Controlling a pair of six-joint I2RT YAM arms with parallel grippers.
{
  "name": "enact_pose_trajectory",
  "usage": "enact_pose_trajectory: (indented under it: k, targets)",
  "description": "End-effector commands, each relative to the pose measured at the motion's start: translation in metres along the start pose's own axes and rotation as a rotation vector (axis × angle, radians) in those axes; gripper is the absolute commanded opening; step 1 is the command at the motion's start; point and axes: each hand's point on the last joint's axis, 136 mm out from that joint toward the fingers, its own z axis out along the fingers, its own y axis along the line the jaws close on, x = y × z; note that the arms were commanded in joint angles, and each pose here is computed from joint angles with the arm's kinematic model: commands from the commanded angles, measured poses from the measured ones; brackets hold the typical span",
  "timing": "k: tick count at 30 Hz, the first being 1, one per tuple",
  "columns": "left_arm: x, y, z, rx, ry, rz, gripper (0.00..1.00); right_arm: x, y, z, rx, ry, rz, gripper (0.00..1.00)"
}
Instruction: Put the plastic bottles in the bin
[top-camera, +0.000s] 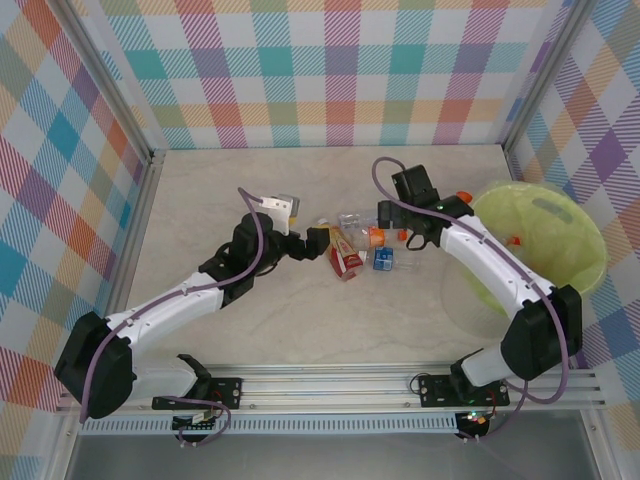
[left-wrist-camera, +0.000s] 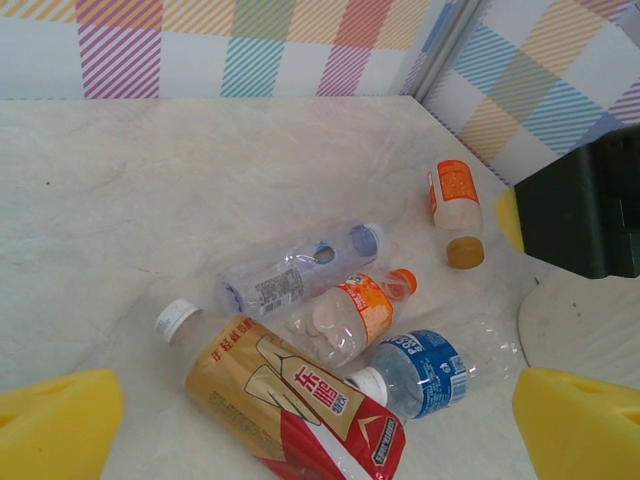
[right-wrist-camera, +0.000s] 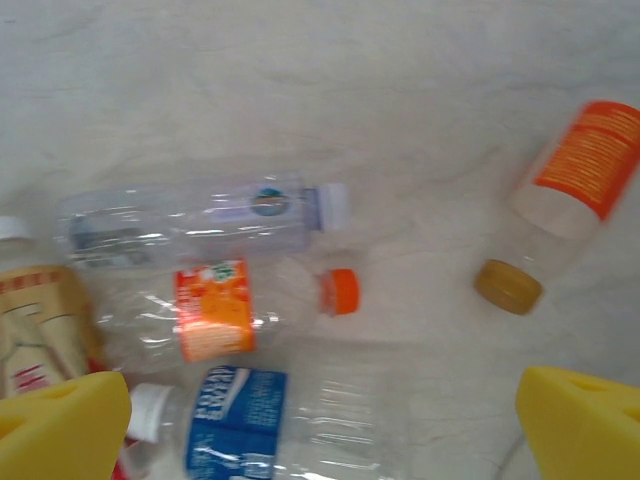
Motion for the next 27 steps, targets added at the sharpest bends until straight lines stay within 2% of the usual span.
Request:
enact_pose_trajectory:
  k: [1,5,9,12,15,17,19,22,27]
  targets:
    - [-0.001,0.007,-0.006,-0.023,-0.012,-0.011,1.00,0.001,-0.038,-0.012,0.113,-0.035,0.076,0.99]
    - [0.000,0.008,-0.004,-0.024,-0.009,-0.015,1.00,0.006,-0.058,-0.018,0.138,-0.048,0.112,0.99]
    - [0.001,0.009,-0.002,-0.025,-0.007,-0.022,1.00,0.003,-0.049,-0.011,0.093,-0.033,0.101,0.99]
    - [0.002,0.010,-0.002,-0.026,-0.007,-0.028,1.00,-0.011,-0.025,-0.003,0.000,-0.033,0.113,0.98]
    - [0.003,0.011,-0.003,-0.033,-0.006,-0.033,1.00,-0.028,0.019,0.003,-0.170,-0.061,0.108,0.98]
    - [0.004,0.013,-0.005,-0.040,-0.008,-0.032,1.00,-0.035,0.043,0.012,-0.210,-0.046,0.086,0.98]
    - [0.004,0.015,-0.007,-0.050,-0.013,-0.033,1.00,-0.042,0.061,0.026,-0.182,-0.037,0.067,1.00]
    - [0.005,0.020,-0.010,-0.068,-0.014,-0.035,1.00,-0.053,0.072,0.052,-0.135,-0.052,0.135,1.00]
    - [0.007,0.028,-0.016,-0.096,-0.011,-0.041,1.00,-0.074,0.061,0.092,-0.016,-0.107,0.198,1.00]
